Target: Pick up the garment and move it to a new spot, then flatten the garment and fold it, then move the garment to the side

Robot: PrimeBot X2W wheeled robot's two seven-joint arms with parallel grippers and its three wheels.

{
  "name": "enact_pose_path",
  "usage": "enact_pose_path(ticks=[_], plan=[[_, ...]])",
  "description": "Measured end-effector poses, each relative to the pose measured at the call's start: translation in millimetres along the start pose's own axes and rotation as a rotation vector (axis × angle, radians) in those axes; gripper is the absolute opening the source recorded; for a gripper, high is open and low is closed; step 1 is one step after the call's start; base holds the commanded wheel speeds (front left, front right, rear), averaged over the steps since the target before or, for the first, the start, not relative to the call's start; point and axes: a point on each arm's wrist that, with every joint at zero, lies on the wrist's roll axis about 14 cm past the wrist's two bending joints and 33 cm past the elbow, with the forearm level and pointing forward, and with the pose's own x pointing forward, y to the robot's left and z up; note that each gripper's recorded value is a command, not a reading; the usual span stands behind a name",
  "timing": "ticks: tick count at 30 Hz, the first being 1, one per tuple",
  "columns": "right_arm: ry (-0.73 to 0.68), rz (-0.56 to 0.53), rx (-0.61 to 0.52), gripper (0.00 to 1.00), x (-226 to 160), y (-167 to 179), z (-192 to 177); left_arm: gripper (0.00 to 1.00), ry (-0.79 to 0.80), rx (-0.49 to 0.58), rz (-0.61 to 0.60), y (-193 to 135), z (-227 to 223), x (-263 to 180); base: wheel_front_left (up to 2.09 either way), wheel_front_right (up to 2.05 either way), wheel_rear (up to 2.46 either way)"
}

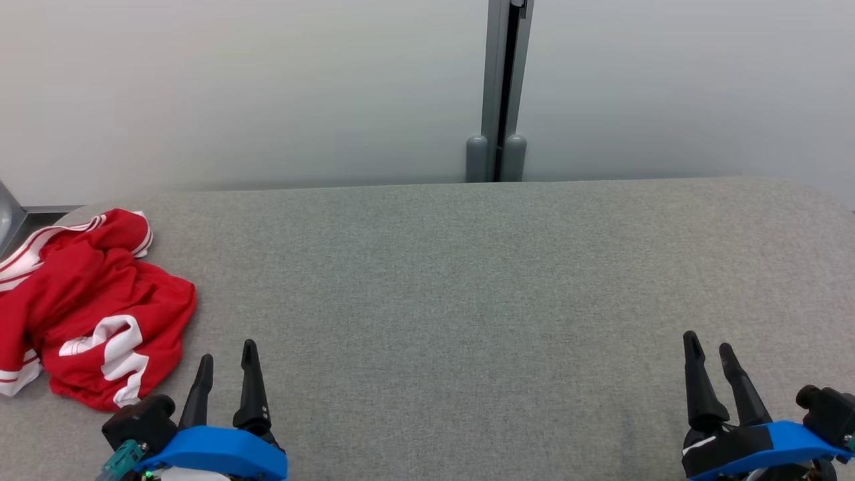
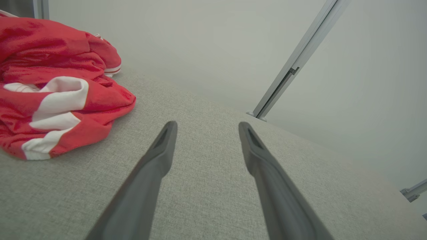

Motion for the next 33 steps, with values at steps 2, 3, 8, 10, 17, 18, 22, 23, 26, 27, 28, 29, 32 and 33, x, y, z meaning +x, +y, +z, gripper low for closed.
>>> enact_pose_path(ticks=[2, 3, 8, 10, 17, 18, 22, 23, 26, 27, 28, 29, 32, 33], plan=[[0.006, 0.002, -0.022, 1.0, -0.6, 0.3, -1.5, 1.0, 0.001, 0.02, -0.007, -1.5, -1.0, -0.4, 0.0, 0.0, 0.0], [0.006, 0.005, -0.031, 1.0, -0.6, 0.8, -1.5, 1.0, 0.001, 0.03, -0.007, -1.9, -1.4, -0.6, 0.0, 0.0, 0.0], [0.008, 0.011, -0.088, 1.0, -0.9, 1.3, -1.6, 1.0, -0.001, 0.081, -0.01, -1.3, -2.1, -2.0, 0.0, 0.0, 0.0], [0.009, 0.012, -0.106, 1.0, -1.1, 1.1, -1.9, 1.0, -0.003, 0.101, -0.008, -0.4, -2.2, -2.7, 0.0, 0.0, 0.0], [0.02, 0.016, -0.168, 1.0, -2.2, 0.4, -4.7, 1.0, 0.003, 0.166, -0.022, -2.9, -5.4, -4.7, 0.0, 0.0, 0.0], [0.021, 0.017, -0.176, 1.0, -2.2, 0.5, -4.9, 1.0, 0.003, 0.175, -0.024, -3.3, -5.7, -4.9, 0.0, 0.0, 0.0], [0.017, 0.021, -0.212, 1.0, -2.4, 0.9, -4.5, 1.0, -0.001, 0.21, -0.029, -4.1, -6.2, -6.0, 0.0, 0.0, 0.0], [0.017, 0.022, -0.22, 1.0, -2.5, 0.8, -4.4, 1.0, -0.004, 0.219, -0.031, -4.6, -6.0, -6.0, 0.0, 0.0, 0.0], [0.017, 0.023, -0.243, 1.0, -3.0, 0.2, -5.0, 1.0, -0.009, 0.245, -0.04, -7.1, -6.1, -6.1, 0.0, 0.0, 0.0], [0.019, 0.023, -0.252, 1.0, -3.3, -0.2, -5.6, 1.0, -0.008, 0.253, -0.041, -7.3, -6.4, -6.2, 0.0, 0.0, 0.0], [0.022, 0.023, -0.258, 1.0, -3.5, -0.3, -6.4, 1.0, -0.01, 0.261, -0.041, -7.1, -6.5, -6.3, 0.0, 0.0, 0.0], [0.024, 0.023, -0.262, 1.0, -3.8, -0.5, -7.1, 1.0, -0.009, 0.268, -0.042, -7.0, -6.9, -6.5, 0.0, 0.0, 0.0], [0.025, 0.025, -0.28, 1.0, -4.2, -0.8, -8.2, 1.0, -0.007, 0.291, -0.041, -5.8, -7.6, -6.6, 0.0, 0.0, 0.0], [0.026, 0.026, -0.287, 1.0, -4.3, -1.0, -8.6, 1.0, -0.007, 0.3, -0.039, -5.2, -7.5, -6.7, 0.0, 0.0, 0.0]])
